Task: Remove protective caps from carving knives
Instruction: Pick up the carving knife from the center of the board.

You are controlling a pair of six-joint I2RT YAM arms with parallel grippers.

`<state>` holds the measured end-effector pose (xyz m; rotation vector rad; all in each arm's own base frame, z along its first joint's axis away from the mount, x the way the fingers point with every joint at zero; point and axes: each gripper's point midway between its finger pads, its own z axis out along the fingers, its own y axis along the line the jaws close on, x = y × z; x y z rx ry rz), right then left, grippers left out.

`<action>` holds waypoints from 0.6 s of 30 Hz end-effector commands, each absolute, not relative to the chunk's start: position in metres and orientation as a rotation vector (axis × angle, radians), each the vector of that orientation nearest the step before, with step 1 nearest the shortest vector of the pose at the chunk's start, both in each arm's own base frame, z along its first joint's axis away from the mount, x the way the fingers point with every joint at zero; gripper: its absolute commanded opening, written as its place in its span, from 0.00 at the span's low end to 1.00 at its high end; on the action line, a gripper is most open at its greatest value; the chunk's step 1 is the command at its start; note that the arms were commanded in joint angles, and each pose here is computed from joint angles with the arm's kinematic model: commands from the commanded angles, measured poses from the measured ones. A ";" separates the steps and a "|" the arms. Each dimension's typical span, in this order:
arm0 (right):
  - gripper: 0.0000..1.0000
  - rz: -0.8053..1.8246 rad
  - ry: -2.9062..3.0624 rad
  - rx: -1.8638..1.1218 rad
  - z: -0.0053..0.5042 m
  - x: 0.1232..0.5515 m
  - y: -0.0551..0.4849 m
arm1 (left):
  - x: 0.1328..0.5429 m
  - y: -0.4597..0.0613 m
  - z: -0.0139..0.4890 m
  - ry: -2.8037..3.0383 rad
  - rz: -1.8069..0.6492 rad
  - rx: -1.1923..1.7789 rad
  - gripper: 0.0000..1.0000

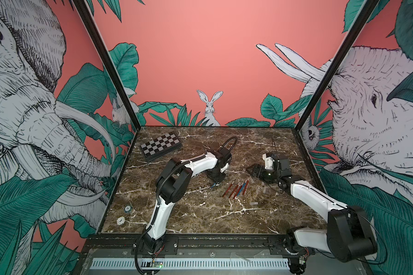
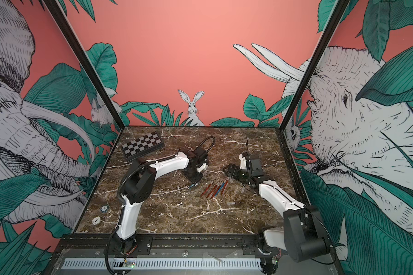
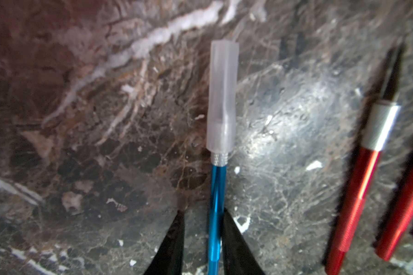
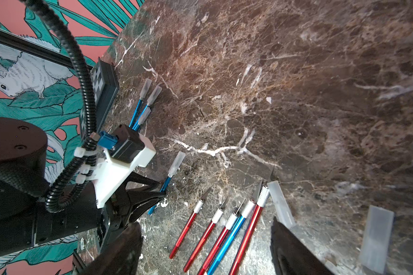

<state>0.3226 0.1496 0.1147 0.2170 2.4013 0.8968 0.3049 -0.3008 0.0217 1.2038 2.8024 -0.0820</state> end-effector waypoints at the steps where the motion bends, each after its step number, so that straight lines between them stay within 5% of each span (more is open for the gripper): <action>1: 0.82 0.913 2.365 0.205 0.124 0.331 0.151 | 0.297 -0.301 0.015 2.835 -0.105 1.238 0.27; 18: 0.82 0.928 2.355 0.207 0.126 0.336 0.154 | 0.295 -0.303 0.012 2.841 -0.127 1.245 0.12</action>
